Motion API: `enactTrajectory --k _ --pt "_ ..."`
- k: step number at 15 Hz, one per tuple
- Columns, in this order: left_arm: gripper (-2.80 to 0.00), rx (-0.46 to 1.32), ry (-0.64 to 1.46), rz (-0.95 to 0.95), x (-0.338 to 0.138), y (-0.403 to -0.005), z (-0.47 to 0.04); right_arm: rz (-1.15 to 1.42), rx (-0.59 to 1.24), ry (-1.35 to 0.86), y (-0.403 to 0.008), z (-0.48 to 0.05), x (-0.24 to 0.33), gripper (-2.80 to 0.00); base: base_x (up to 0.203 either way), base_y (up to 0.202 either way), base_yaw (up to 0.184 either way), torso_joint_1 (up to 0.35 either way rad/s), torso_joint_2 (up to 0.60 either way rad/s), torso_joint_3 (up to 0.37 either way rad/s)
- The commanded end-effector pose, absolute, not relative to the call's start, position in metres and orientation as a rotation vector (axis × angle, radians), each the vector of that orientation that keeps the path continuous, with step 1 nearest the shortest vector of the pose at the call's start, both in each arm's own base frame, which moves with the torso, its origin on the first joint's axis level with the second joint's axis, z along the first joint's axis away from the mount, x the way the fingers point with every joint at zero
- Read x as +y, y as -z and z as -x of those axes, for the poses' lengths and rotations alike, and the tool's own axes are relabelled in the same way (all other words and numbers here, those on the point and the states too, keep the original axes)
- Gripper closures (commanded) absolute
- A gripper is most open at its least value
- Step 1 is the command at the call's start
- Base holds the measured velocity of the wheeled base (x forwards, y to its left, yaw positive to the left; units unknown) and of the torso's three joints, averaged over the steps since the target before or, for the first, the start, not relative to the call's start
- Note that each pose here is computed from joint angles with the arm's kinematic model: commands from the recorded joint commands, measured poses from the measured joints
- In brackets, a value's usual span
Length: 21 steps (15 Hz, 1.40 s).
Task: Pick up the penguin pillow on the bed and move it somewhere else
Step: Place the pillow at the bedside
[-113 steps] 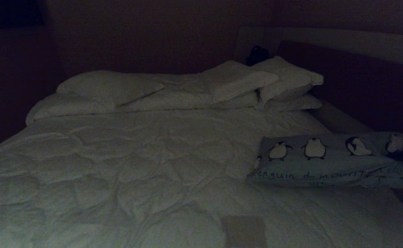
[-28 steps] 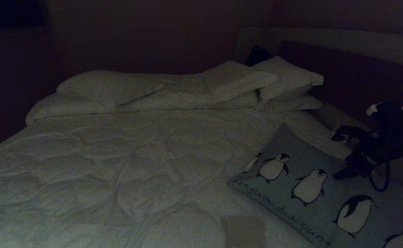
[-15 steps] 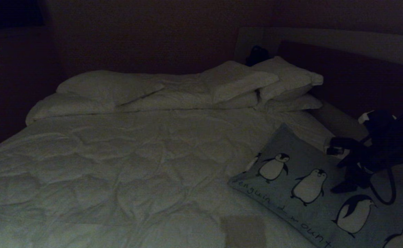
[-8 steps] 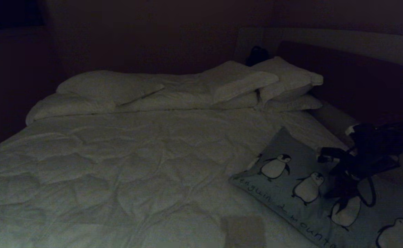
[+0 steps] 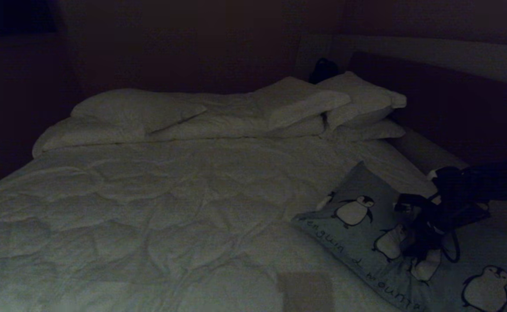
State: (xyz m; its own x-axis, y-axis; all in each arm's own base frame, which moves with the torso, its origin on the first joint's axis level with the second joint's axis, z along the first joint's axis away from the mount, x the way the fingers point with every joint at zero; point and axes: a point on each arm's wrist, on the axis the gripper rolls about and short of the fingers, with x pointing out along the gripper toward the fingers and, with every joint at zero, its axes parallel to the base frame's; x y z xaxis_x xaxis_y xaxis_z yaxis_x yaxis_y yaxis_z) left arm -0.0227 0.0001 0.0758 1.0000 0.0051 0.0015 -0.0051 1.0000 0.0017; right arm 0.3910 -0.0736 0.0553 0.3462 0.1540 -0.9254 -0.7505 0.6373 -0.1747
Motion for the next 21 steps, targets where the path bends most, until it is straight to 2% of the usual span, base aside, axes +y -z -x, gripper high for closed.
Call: enactTrajectory --k 1,7,8,16,21 --pt "0.00 -0.002 -0.006 -0.002 0.000 -0.076 0.023 0.654 1.087 -0.660 -0.044 -0.392 -0.076 -2.80 0.000 0.000 0.000 0.000 0.00 0.000" --pt "0.00 -0.003 -0.006 -0.002 0.000 -0.076 0.023 0.629 1.084 -0.656 -0.044 -0.391 -0.082 -2.80 0.000 0.000 0.000 0.000 0.00 0.000" --pt "0.00 -0.002 -0.006 -0.002 0.000 -0.076 0.023 0.614 1.065 -0.669 -0.046 -0.391 -0.081 0.00 0.000 0.000 0.000 0.000 0.00 0.000" --pt "0.00 -0.003 -0.006 -0.002 0.000 -0.076 0.023 0.611 1.029 -0.658 -0.060 -0.388 -0.081 0.00 0.000 0.000 0.000 0.000 0.00 0.000" --pt "0.00 -0.002 -0.006 -0.002 0.000 -0.076 0.023 0.583 0.925 -0.663 -0.096 -0.378 -0.077 0.00 0.000 0.000 0.000 0.000 0.00 0.000"
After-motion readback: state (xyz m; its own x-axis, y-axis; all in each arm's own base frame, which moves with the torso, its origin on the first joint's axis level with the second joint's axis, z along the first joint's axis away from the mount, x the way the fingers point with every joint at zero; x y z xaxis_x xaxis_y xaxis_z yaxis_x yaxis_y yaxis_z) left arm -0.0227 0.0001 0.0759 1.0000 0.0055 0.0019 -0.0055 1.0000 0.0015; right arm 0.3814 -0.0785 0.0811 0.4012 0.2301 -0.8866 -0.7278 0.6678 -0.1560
